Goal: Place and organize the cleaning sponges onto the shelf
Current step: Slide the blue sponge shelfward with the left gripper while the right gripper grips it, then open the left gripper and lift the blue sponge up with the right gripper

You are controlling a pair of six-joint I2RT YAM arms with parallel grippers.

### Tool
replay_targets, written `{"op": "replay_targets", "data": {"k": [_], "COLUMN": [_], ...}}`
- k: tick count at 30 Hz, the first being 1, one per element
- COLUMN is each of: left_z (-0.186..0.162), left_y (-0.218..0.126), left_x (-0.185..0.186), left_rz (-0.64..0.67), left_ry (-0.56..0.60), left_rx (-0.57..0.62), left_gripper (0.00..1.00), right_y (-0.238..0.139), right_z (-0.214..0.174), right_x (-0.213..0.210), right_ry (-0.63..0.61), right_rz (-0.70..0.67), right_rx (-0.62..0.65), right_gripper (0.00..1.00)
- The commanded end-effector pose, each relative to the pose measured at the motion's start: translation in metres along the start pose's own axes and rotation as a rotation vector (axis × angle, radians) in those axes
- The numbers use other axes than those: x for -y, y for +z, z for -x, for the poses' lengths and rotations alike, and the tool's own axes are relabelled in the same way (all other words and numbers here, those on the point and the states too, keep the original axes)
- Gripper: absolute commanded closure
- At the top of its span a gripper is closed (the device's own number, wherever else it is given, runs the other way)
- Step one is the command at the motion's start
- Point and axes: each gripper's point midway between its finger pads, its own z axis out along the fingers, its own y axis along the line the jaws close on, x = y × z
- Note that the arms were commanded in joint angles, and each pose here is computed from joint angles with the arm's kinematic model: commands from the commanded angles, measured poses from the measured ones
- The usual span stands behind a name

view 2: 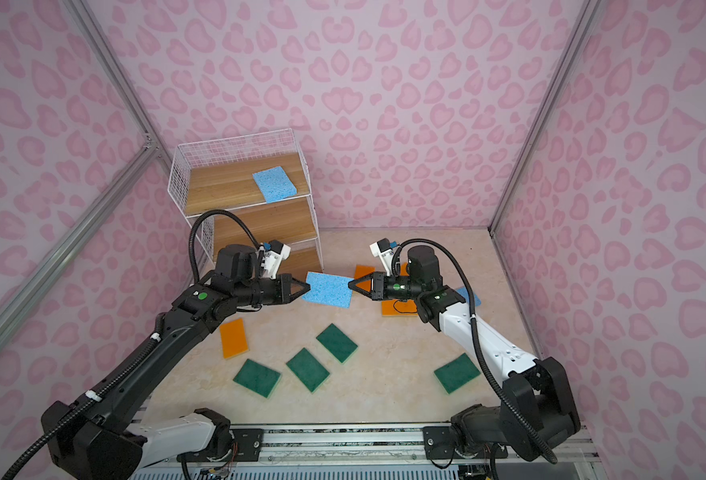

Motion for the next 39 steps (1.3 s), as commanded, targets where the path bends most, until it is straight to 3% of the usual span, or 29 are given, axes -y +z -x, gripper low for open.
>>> {"op": "replay_targets", "data": {"k": [1, 4, 6, 8, 13, 17, 24, 39], "left_z": [0.006, 0.01, 0.012, 0.013, 0.006, -0.008, -0.038, -0.076], "left_y": [-0.004, -0.011, -0.022, -0.039, -0.077, -0.085, -0.091, -0.067], "left_x": [0.006, 0.003, -0.002, -0.008, -0.001, -0.007, -0.055, -0.093], "left_rz": [-0.015, 0.019, 0.067, 0.129, 0.139, 0.149, 0.266, 0.304], "left_ry": [0.016, 0.015, 0.014, 0.015, 0.033, 0.016, -0.081, -0.141], "left_rx": [0.015, 0.055, 0.104, 0.166, 0.278, 0.3, 0.394, 0.346], "left_gripper": [0.91, 0.48, 0.02, 0.02, 0.02, 0.02, 0.02, 0.03], "right_y": [0.001, 0.0, -0.003, -0.008, -0.026, -0.032, -0.03, 0.078], "right_z": [0.001, 0.003, 0.009, 0.017, 0.039, 0.06, 0.111, 0.165], "right_x": [-0.011, -0.014, -0.013, -0.015, -0.024, -0.049, -0.102, -0.179], "right_ry": [-0.021, -0.018, -0.012, -0.004, 0.016, -0.023, -0.095, -0.09], "right_rz": [0.04, 0.029, -0.01, -0.041, -0.113, -0.141, -0.162, -0.039], "right_rx": [0.005, 0.032, 0.086, 0.154, 0.304, 0.389, 0.577, 0.709], "right_gripper": [1.0, 1.0, 1.0, 1.0, 1.0, 1.0, 1.0, 1.0]}}
